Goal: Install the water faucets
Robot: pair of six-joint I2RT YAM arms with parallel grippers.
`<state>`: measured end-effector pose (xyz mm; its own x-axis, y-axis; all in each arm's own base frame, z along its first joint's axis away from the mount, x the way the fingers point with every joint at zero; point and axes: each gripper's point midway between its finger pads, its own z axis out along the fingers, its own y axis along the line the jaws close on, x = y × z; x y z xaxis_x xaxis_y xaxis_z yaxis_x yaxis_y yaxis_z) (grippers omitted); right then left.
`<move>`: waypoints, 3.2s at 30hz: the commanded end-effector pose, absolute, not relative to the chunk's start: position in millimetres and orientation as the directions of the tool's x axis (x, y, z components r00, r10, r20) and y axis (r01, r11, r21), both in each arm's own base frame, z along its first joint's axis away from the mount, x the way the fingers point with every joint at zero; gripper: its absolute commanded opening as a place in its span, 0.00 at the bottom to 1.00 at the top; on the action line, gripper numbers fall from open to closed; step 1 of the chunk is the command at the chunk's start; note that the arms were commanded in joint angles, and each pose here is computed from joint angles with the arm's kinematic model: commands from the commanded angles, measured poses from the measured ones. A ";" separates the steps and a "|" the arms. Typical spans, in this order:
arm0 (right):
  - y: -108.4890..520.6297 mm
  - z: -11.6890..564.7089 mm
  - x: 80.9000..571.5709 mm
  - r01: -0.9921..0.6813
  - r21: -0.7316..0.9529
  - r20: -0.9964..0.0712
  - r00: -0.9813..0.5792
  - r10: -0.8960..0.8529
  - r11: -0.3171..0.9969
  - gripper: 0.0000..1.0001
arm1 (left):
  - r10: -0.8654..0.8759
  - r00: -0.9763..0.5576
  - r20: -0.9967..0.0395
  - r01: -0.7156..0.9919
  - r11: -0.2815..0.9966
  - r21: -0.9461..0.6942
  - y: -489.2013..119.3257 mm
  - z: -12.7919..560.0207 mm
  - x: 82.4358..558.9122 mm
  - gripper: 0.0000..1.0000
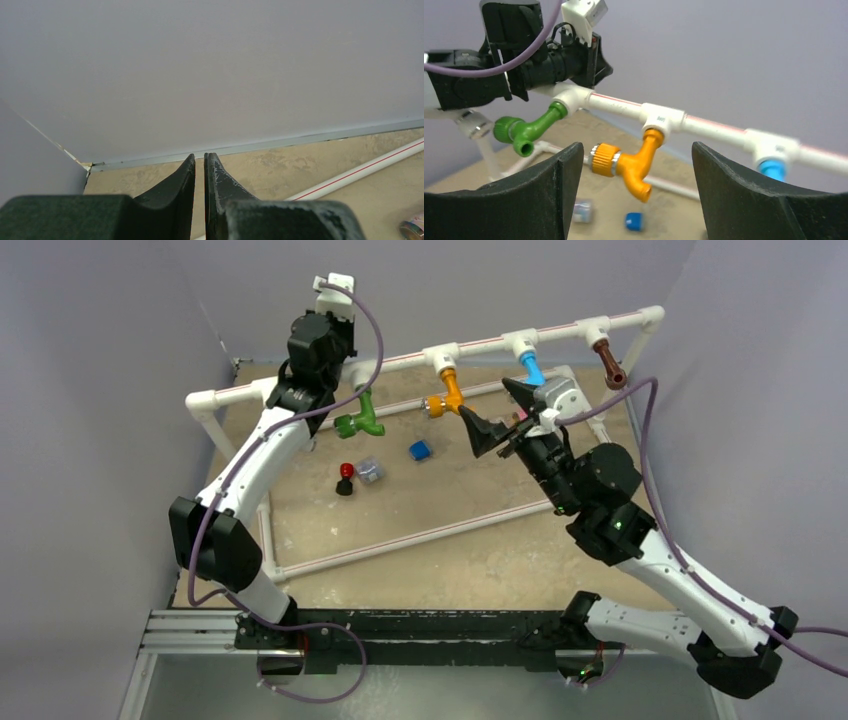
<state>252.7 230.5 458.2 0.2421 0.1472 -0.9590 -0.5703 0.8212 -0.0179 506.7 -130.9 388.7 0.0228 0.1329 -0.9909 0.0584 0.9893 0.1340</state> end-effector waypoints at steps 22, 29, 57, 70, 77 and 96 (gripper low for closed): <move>242.1 418.9 290.4 -0.007 -0.942 -0.286 0.540 -0.792 0.335 0.82 | 0.230 -0.175 -0.957 0.105 0.971 0.214 -138.2 311.2 507.8 0.10; 241.2 422.3 308.1 0.127 -0.938 -0.238 0.444 -0.864 0.324 0.79 | 0.231 -0.175 -0.957 0.105 0.971 0.215 -138.4 310.4 508.4 0.11; 282.7 392.1 329.4 -0.063 -0.585 -0.746 0.432 -0.506 0.809 0.00 | 0.231 -0.174 -0.957 0.104 0.971 0.216 -138.1 310.7 508.5 0.11; 304.2 408.0 303.3 -0.449 0.401 -0.818 0.218 0.533 0.798 0.00 | 0.226 -0.167 -0.960 0.103 0.972 0.211 -137.6 314.9 506.4 0.11; 301.0 424.0 290.7 -0.498 0.709 -0.561 0.031 0.827 0.500 0.00 | 0.218 -0.159 -0.963 0.105 0.974 0.203 -137.7 319.3 504.1 0.11; 288.2 422.0 279.7 -0.380 0.876 0.139 -0.392 0.910 -0.297 0.00 | 0.214 -0.157 -0.964 0.110 0.974 0.198 -138.6 320.1 503.2 0.11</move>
